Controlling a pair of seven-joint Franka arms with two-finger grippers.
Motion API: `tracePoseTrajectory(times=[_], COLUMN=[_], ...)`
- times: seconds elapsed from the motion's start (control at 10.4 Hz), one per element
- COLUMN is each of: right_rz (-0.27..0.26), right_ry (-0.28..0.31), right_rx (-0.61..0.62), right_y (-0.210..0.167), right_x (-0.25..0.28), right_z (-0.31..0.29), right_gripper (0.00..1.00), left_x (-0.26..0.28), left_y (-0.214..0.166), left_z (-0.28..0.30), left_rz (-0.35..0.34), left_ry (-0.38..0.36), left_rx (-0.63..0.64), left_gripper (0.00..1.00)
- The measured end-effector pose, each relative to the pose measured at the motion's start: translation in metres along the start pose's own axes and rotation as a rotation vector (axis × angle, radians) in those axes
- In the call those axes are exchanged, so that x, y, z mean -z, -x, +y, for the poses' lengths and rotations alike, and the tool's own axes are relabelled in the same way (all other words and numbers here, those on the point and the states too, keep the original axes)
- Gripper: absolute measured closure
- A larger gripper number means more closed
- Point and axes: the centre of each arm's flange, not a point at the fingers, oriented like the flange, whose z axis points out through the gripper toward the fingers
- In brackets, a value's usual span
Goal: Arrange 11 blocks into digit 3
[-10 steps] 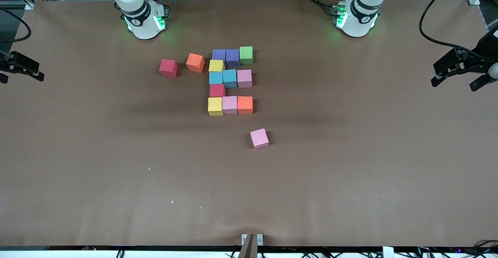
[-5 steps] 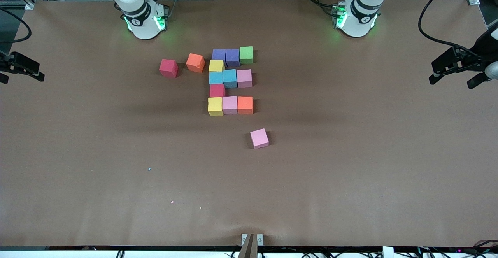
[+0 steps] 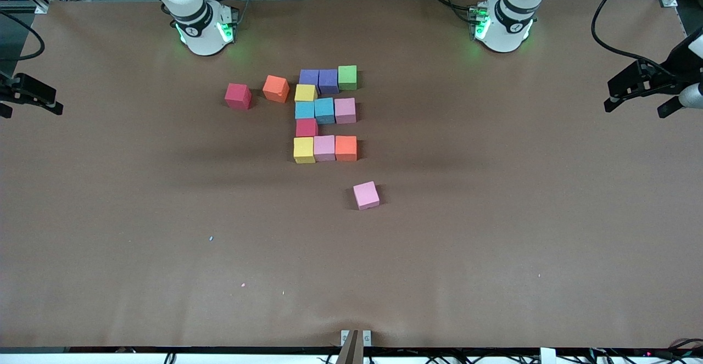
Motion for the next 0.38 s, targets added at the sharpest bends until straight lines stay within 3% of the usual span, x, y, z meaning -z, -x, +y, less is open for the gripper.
tracePoseTrajectory(times=[0.38], right_rz=[0.000], right_ry=[0.000], right_rx=[0.000], right_y=[0.0000], right_x=[0.0000], right_z=[0.0000], right_gripper=[0.00], left_x=[0.0001], left_y=[0.0014], left_z=[-0.0031], left_rz=[-0.009], left_ry=[-0.028], left_rx=[0.000], left_gripper=[0.00])
